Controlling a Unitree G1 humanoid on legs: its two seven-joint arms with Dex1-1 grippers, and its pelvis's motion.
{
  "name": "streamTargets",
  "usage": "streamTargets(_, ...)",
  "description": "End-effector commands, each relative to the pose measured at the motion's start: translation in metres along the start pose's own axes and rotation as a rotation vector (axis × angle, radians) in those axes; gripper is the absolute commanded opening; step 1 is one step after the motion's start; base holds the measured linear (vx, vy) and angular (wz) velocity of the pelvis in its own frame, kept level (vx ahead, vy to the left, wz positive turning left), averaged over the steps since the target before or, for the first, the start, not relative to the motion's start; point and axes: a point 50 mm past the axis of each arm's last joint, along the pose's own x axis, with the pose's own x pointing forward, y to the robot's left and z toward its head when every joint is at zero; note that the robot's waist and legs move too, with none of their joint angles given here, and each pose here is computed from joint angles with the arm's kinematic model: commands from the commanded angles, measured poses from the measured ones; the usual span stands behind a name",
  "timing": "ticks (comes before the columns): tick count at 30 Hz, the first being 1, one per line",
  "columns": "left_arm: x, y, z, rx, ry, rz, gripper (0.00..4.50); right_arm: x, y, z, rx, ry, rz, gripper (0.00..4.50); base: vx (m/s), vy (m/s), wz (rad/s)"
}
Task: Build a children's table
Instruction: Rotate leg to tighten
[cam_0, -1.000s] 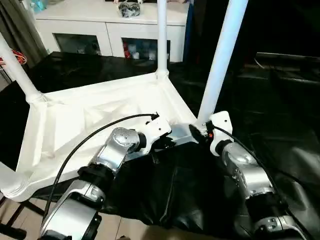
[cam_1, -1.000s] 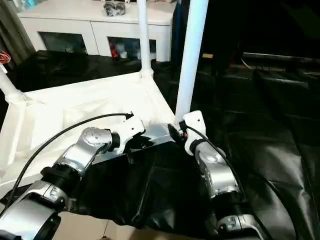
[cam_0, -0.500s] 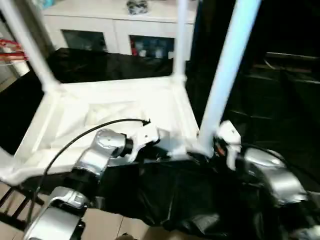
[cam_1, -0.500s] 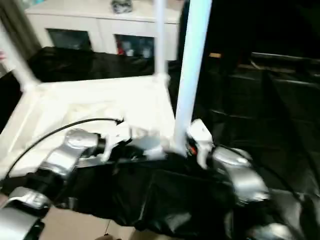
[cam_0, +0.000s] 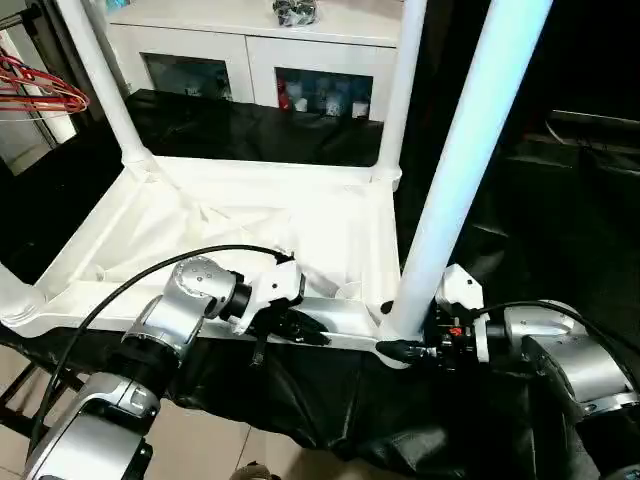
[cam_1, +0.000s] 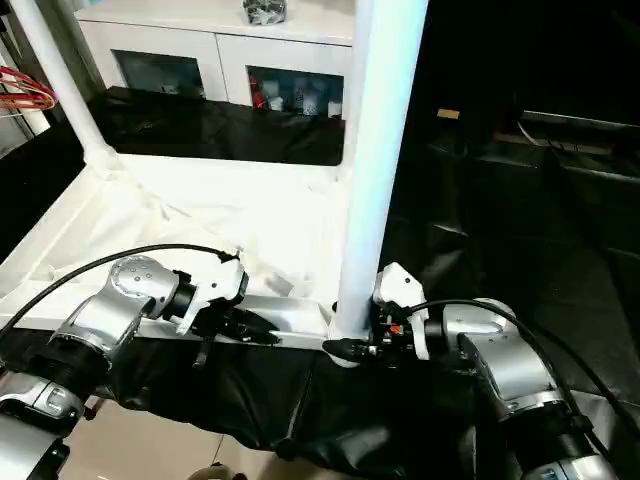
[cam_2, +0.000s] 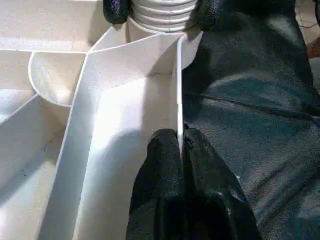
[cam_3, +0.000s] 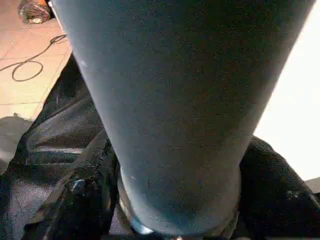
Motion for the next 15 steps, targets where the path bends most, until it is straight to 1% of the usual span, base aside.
streamTargets(1, 0.008, 0.003, 0.013, 0.052, -0.036, -0.020, 0.00, 0.009, 0.008, 0.004, -0.017, -0.009, 0.065, 2.81, 0.000, 0.000, 0.00)
streamTargets(3, 0.009, 0.005, 0.014, 0.051, -0.042, 0.012, 0.00, 0.011, 0.008, 0.003, -0.011, -0.015, 0.052, 2.79, 0.000, 0.000, 0.00)
streamTargets(5, 0.012, 0.011, 0.014, 0.055, -0.027, 0.098, 0.00, 0.015, 0.006, 0.002, 0.011, -0.048, -0.016, 2.75, 0.000, 0.000, 0.00)
streamTargets(6, 0.012, 0.011, 0.014, 0.055, -0.027, 0.098, 0.00, 0.015, 0.006, 0.002, 0.011, -0.048, -0.016, 2.75, 0.000, 0.000, 0.00)
streamTargets(7, 0.014, 0.017, 0.015, 0.037, -0.033, 0.175, 0.00, 0.020, 0.002, 0.001, 0.041, -0.073, -0.101, 2.74, 0.000, 0.000, 0.00)
streamTargets(9, 0.016, 0.019, 0.016, 0.032, -0.040, 0.202, 0.00, 0.022, 0.000, 0.001, 0.050, -0.078, -0.136, 2.74, 0.000, 0.000, 0.00)
streamTargets(13, 0.034, 0.025, 0.029, 0.003, -0.089, 0.292, 0.00, 0.045, -0.019, -0.009, 0.133, -0.075, -0.466, 2.72, 0.000, 0.000, 0.00)
streamTargets(15, 0.041, 0.027, 0.033, 0.000, -0.095, 0.322, 0.00, 0.057, -0.022, -0.010, 0.175, -0.078, -0.562, 2.72, 0.000, 0.000, 0.00)
